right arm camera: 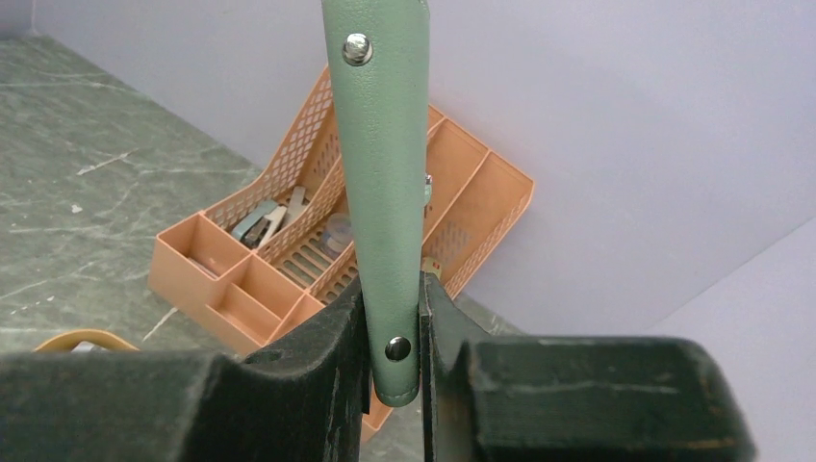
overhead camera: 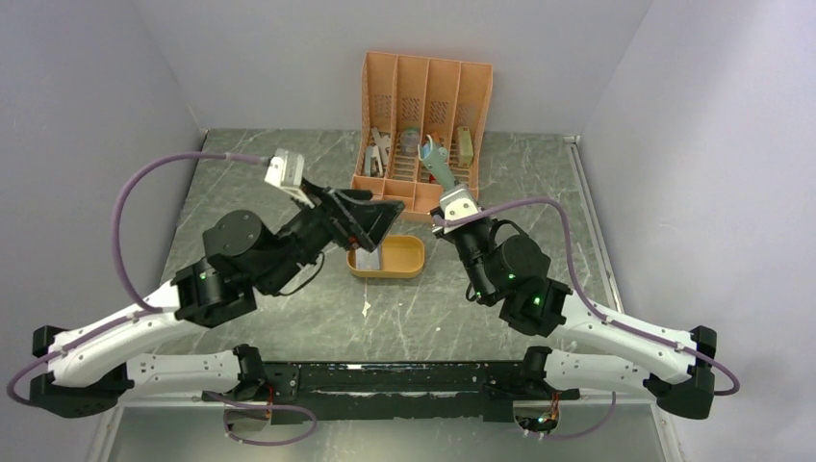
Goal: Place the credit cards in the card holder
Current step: Close the card holder at the center of the board.
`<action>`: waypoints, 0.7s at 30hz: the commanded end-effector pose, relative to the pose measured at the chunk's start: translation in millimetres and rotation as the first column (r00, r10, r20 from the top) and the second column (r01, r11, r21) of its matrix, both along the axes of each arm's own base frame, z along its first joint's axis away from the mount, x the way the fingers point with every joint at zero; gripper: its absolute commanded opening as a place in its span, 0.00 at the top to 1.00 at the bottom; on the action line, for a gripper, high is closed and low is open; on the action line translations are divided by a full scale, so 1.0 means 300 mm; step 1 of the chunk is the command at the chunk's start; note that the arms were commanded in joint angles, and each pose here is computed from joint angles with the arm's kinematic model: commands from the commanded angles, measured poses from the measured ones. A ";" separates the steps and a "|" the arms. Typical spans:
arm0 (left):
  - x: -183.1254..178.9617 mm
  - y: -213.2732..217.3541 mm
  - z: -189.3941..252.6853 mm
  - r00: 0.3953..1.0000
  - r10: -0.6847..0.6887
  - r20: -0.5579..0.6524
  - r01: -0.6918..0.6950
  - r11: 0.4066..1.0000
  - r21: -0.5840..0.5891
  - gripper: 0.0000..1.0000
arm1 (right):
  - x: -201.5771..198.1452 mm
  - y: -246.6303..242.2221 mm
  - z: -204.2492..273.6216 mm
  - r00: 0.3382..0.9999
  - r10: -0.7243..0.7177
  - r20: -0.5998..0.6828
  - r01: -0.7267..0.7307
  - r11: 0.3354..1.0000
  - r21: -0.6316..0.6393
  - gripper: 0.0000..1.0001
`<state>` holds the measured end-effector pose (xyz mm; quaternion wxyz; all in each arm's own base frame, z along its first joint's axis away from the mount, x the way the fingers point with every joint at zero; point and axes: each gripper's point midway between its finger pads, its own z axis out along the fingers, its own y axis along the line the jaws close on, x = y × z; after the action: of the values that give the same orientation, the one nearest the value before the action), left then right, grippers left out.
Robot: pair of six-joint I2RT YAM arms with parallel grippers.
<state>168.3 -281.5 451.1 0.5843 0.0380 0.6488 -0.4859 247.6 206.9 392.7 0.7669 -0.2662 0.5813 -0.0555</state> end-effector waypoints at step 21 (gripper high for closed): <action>0.174 -0.260 0.022 0.964 0.163 -0.211 -0.140 0.983 0.121 0.16 | -0.001 0.059 0.116 0.994 0.036 0.103 -0.038 0.999 0.016 1.00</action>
<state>216.4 -357.7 486.3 0.5606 -0.0311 0.6947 -0.4497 250.9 224.4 399.2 0.7771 -0.2900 0.5551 -0.0621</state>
